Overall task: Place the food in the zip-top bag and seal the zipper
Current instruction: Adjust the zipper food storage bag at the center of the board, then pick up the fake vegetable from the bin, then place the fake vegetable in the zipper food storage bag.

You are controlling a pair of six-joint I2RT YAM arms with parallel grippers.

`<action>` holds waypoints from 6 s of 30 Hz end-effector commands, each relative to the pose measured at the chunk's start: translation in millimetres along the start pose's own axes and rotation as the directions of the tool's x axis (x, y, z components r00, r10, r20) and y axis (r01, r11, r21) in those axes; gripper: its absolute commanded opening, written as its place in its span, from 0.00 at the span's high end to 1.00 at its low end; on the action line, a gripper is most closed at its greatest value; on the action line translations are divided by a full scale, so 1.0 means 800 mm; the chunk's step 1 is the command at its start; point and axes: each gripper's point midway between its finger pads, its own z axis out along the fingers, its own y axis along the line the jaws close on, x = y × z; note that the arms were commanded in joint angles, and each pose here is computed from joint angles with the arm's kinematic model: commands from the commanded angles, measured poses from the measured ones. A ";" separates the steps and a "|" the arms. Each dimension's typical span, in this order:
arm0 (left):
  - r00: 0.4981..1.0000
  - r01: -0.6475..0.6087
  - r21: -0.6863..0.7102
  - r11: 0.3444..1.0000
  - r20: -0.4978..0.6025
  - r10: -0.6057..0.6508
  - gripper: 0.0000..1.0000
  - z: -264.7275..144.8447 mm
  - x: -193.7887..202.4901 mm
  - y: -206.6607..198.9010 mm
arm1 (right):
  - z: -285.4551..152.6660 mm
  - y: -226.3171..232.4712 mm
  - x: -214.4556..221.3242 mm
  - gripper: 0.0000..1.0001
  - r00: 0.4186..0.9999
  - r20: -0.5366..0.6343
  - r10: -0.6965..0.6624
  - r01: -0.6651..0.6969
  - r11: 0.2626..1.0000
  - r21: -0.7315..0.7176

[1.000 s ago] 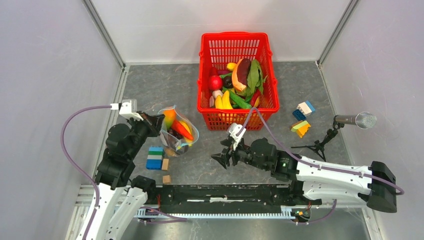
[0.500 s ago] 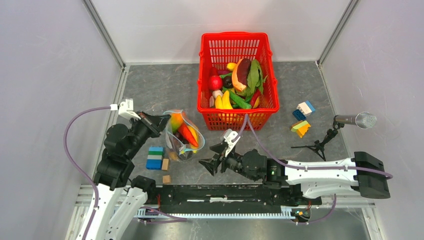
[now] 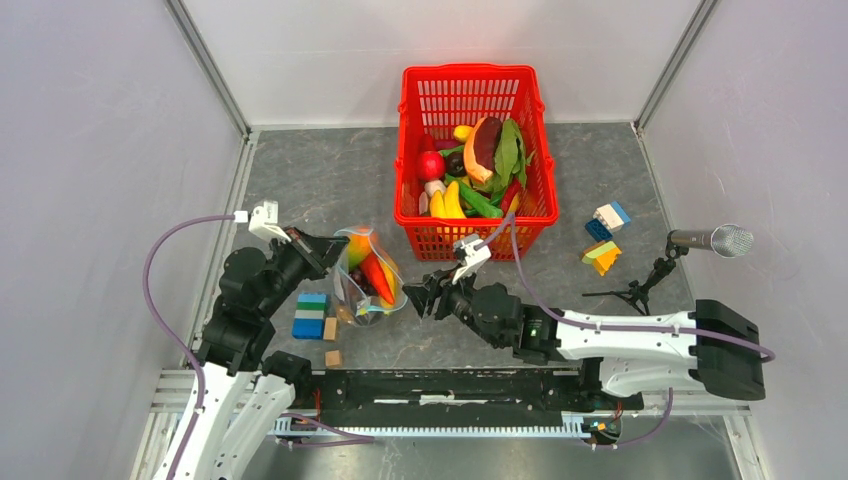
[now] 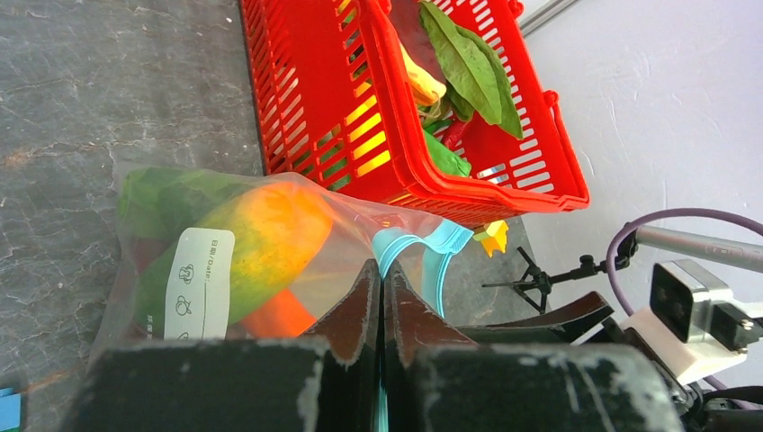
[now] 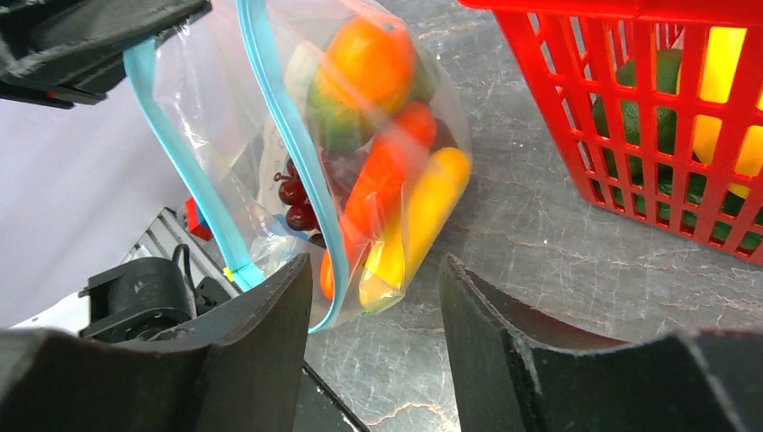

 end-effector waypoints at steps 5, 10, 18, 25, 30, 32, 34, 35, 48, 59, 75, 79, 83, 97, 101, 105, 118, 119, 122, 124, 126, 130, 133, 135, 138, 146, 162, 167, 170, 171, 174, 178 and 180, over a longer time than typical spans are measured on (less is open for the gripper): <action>0.998 -0.012 0.085 0.996 0.063 0.007 0.98 0.000 -0.020 -0.023 | 0.023 0.034 -0.007 0.45 0.999 -0.037 0.025 -0.027 0.999 -0.037; 0.998 -0.027 0.088 0.996 0.065 0.021 0.98 -0.001 -0.020 -0.024 | 0.027 0.020 0.004 0.55 0.998 -0.066 -0.013 0.015 1.000 0.024; 0.993 -0.108 0.061 0.992 0.061 0.104 0.98 -0.003 -0.023 -0.020 | 0.023 0.022 -0.008 0.89 0.990 -0.074 -0.119 0.120 0.993 0.008; 0.962 -0.274 0.035 0.961 0.006 0.274 0.74 -0.009 -0.023 -0.015 | 0.007 0.041 -0.057 1.00 0.988 -0.010 -0.153 0.152 0.984 -0.092; 0.918 -0.374 0.084 0.924 -0.111 0.381 0.45 -0.008 -0.009 -0.018 | 0.000 0.047 -0.081 1.00 0.990 -0.012 -0.143 0.139 0.976 -0.165; 0.902 -0.387 0.099 0.917 -0.166 0.398 0.41 -0.006 0.000 -0.015 | 0.001 0.043 -0.085 1.00 0.988 -0.023 -0.150 0.144 0.975 -0.166; 0.886 -0.392 0.122 0.912 -0.215 0.410 0.37 -0.005 0.011 -0.014 | 0.005 0.036 -0.084 1.00 0.985 -0.045 -0.165 0.157 0.976 -0.154; 0.880 -0.394 0.130 0.910 -0.231 0.414 0.36 -0.004 0.015 -0.012 | 0.006 0.035 -0.082 1.00 0.983 -0.051 -0.175 0.166 0.974 -0.153; 0.821 -0.435 0.140 0.890 -0.344 0.455 0.51 0.005 0.042 0.015 | 0.013 0.032 -0.073 0.99 0.968 -0.095 -0.230 0.212 0.962 -0.169; 0.831 -0.432 0.073 0.899 -0.356 0.428 0.96 0.015 0.041 0.031 | 0.001 0.053 -0.146 0.35 0.949 -0.001 -0.315 0.310 0.935 -0.170; 0.846 -0.404 0.114 0.908 -0.331 0.418 0.96 0.017 0.040 0.017 | 0.056 -0.194 -0.221 0.33 0.833 -0.405 -0.376 0.488 0.845 0.219; 0.844 -0.407 0.115 0.906 -0.332 0.421 0.96 0.016 0.040 0.017 | 0.058 -0.246 -0.191 0.45 0.760 -0.542 -0.359 0.520 0.837 0.173; 0.844 -0.409 0.115 0.905 -0.329 0.423 0.96 0.016 0.040 0.017 | 0.063 -0.271 -0.172 0.47 0.701 -0.603 -0.382 0.534 0.841 0.088; 0.838 -0.417 0.110 0.902 -0.336 0.429 0.95 0.019 0.038 0.018 | 0.058 -0.305 -0.083 0.35 0.489 -0.783 -0.383 0.486 0.866 -0.120; 0.840 -0.416 0.110 0.903 -0.335 0.428 0.95 0.017 0.038 0.018 | 0.055 -0.324 -0.070 0.40 0.438 -0.825 -0.356 0.507 0.856 -0.101; 0.839 -0.418 0.106 0.902 -0.334 0.428 0.95 0.016 0.037 0.018 | 0.061 -0.322 -0.069 0.46 0.447 -0.815 -0.368 0.504 0.857 -0.110; 0.846 -0.418 0.109 0.902 -0.317 0.430 0.94 0.011 0.033 0.013 | 0.041 -0.240 -0.175 0.79 0.640 -0.589 -0.493 0.538 0.835 -0.113; 0.846 -0.416 0.109 0.903 -0.318 0.428 0.94 0.011 0.034 0.014 | 0.035 -0.236 -0.179 0.78 0.650 -0.579 -0.492 0.540 0.835 -0.104; 0.848 -0.412 0.108 0.905 -0.317 0.425 0.94 0.010 0.034 0.013 | 0.024 -0.233 -0.185 0.78 0.668 -0.559 -0.490 0.549 0.833 -0.074; 0.849 -0.411 0.111 0.905 -0.317 0.424 0.94 0.010 0.034 0.012 | 0.020 -0.237 -0.191 0.79 0.686 -0.546 -0.482 0.560 0.828 -0.027; 0.850 -0.409 0.111 0.906 -0.315 0.422 0.94 0.010 0.034 0.012 | 0.019 -0.230 -0.194 0.81 0.705 -0.522 -0.481 0.548 0.836 -0.030; 0.853 -0.408 0.111 0.906 -0.309 0.421 0.94 0.008 0.032 0.010 | 0.012 -0.187 -0.212 0.83 0.770 -0.409 -0.490 0.497 0.862 -0.098; 0.853 -0.408 0.109 0.906 -0.307 0.422 0.94 0.008 0.032 0.010 | -0.003 -0.138 -0.224 0.84 0.812 -0.296 -0.503 0.460 0.864 -0.207; 0.856 -0.404 0.109 0.908 -0.303 0.418 0.94 0.008 0.030 0.008 | -0.016 -0.109 -0.223 0.86 0.830 -0.255 -0.496 0.434 0.862 -0.264; 0.866 -0.389 0.122 0.913 -0.289 0.408 0.94 0.005 0.025 -0.002 | -0.031 -0.071 -0.200 0.87 0.846 -0.230 -0.480 0.399 0.858 -0.322; 0.900 -0.334 0.150 0.931 -0.242 0.362 0.96 -0.001 0.005 -0.033 | -0.062 -0.038 -0.153 0.96 0.700 -0.377 -0.607 0.539 0.795 -0.278; 0.942 -0.322 -0.053 0.945 -0.115 0.315 0.98 -0.012 -0.043 -0.019 | -0.108 0.027 -0.118 1.00 0.581 -0.424 -0.695 0.549 0.719 -0.426; 0.946 -0.320 -0.086 0.944 -0.094 0.312 0.98 -0.015 -0.050 -0.015 | -0.124 0.034 -0.083 1.00 0.530 -0.467 -0.708 0.503 0.706 -0.499; 0.946 -0.317 -0.080 0.945 -0.099 0.309 0.98 -0.015 -0.049 -0.016 | -0.130 0.026 -0.066 1.00 0.492 -0.505 -0.709 0.495 0.705 -0.507; 0.946 -0.316 -0.075 0.946 -0.100 0.308 0.98 -0.015 -0.048 -0.017 | -0.130 0.023 -0.061 1.00 0.479 -0.521 -0.706 0.494 0.708 -0.505; 0.941 -0.324 -0.030 0.946 -0.111 0.319 0.98 -0.016 -0.044 -0.025 | -0.118 0.005 -0.065 1.00 0.461 -0.569 -0.681 0.552 0.722 -0.417; 0.937 -0.324 0.025 0.946 -0.130 0.325 0.98 -0.018 -0.035 -0.035 | -0.082 0.023 -0.068 0.99 0.519 -0.559 -0.647 0.547 0.754 -0.364; 0.934 -0.322 0.046 0.946 -0.148 0.325 0.98 -0.017 -0.029 -0.036 | -0.062 0.023 -0.066 0.98 0.512 -0.578 -0.635 0.565 0.756 -0.330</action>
